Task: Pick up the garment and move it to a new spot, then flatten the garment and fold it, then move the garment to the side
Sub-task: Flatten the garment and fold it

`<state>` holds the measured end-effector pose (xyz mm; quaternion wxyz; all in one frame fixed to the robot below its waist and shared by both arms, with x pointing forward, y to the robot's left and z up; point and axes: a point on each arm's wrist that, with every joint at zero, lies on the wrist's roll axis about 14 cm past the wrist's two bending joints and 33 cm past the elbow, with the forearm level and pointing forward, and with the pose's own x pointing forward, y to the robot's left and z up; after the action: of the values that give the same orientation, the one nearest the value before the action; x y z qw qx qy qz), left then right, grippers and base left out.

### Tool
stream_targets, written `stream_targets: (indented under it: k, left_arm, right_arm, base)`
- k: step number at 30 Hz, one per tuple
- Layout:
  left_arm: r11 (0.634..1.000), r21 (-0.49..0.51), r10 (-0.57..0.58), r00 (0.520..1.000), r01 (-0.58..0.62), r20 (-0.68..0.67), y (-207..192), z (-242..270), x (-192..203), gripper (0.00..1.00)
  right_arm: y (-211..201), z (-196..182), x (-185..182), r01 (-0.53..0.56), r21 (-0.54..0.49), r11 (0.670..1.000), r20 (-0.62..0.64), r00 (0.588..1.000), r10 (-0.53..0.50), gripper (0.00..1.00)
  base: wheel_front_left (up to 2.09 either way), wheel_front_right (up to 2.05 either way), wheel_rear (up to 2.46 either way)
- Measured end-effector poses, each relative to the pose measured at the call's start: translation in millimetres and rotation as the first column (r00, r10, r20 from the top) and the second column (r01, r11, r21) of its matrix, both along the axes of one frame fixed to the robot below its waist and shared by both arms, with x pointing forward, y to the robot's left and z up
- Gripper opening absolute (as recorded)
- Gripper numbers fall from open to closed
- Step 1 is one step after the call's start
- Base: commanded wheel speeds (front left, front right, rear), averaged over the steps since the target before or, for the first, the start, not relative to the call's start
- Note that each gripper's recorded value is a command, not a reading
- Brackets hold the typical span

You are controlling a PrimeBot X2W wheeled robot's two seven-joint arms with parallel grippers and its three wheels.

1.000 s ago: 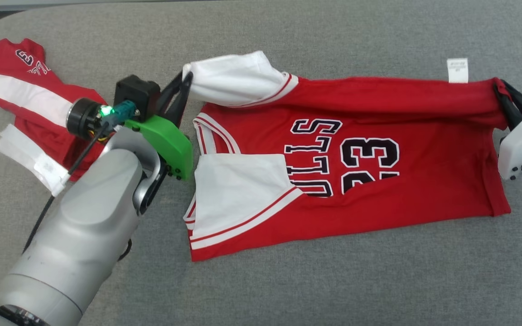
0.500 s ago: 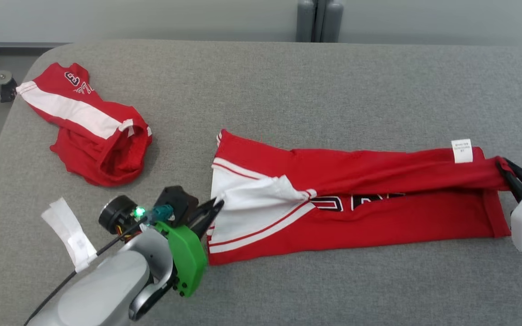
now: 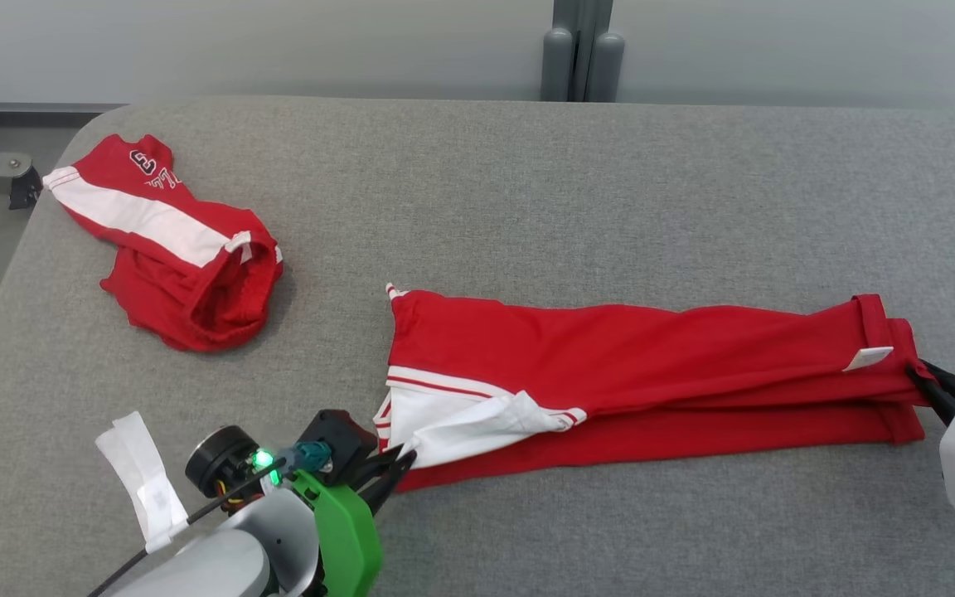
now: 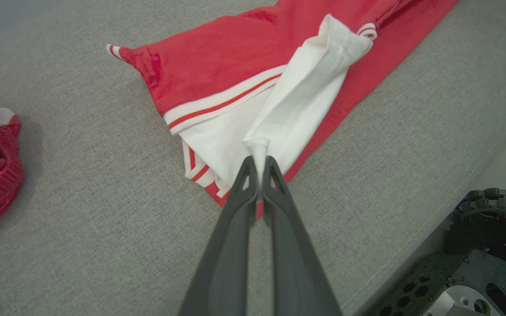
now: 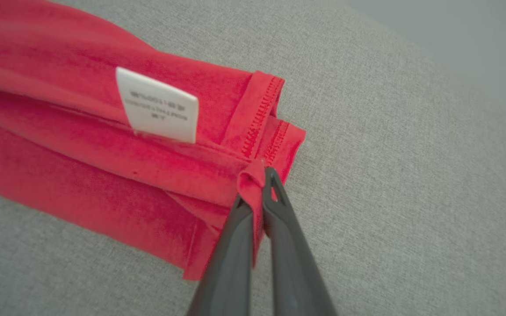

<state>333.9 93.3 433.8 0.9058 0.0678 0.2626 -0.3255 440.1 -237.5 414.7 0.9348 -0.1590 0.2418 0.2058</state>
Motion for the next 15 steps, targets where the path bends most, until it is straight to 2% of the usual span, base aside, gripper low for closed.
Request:
stream_targets:
  k: [5, 6, 7, 8, 9, 10, 11, 15]
  left_arm:
    - [1.000, 0.013, -0.019, 1.000, 0.019, -0.011, -5.2, -6.7, -6.8, 0.00]
    - [1.000, 0.015, -0.023, 1.000, 0.023, -0.010, -6.2, -7.6, -7.2, 0.06]
    - [0.999, 0.017, -0.027, 1.000, 0.027, -0.009, -7.5, -8.5, -7.7, 0.17]
    - [0.999, 0.019, -0.030, 1.000, 0.030, -0.009, -8.7, -9.5, -8.2, 0.39]
    - [0.999, 0.022, -0.032, 0.999, 0.033, -0.010, -9.8, -11.0, -8.6, 0.49]
    - [0.999, 0.023, -0.035, 0.999, 0.035, -0.009, -11.0, -11.9, -8.6, 0.93]
    - [0.999, 0.024, -0.034, 0.999, 0.034, -0.006, -11.6, -12.2, -8.4, 1.00]
    - [0.999, 0.026, -0.027, 1.000, 0.027, -0.007, -11.8, -15.7, -10.7, 1.00]
  right_arm:
    - [-6.7, -5.0, -11.9, 0.019, -0.002, 1.000, -0.049, 0.999, -0.019, 0.00]
    - [-7.7, -6.5, -14.8, 0.027, 0.000, 1.000, -0.064, 0.998, -0.027, 0.00]
    - [-8.1, -8.1, -17.9, 0.031, 0.003, 1.000, -0.078, 0.996, -0.031, 0.00]
    - [-8.7, -8.6, -19.7, 0.036, 0.006, 0.999, -0.085, 0.996, -0.035, 0.38]
    - [-9.4, -8.8, -21.7, 0.036, 0.004, 0.999, -0.090, 0.995, -0.036, 1.00]
    - [-11.5, -9.2, -23.7, 0.045, 0.005, 0.999, -0.101, 0.994, -0.044, 1.00]
    - [-12.9, -9.1, -25.2, 0.048, 0.004, 0.999, -0.104, 0.993, -0.047, 1.00]
    - [-24.3, -8.1, -32.8, 0.079, -0.008, 0.997, -0.129, 0.988, -0.079, 1.00]
  base:
    - [0.00, 0.00, 0.00]
    - [0.00, 0.00, 0.00]
    - [0.00, 0.00, 0.00]
    - [0.00, 0.00, 0.00]
    - [0.00, 0.00, 0.00]
    - [0.00, 0.00, 0.00]
    - [0.00, 0.00, 0.00]
    - [0.00, 0.00, 0.00]
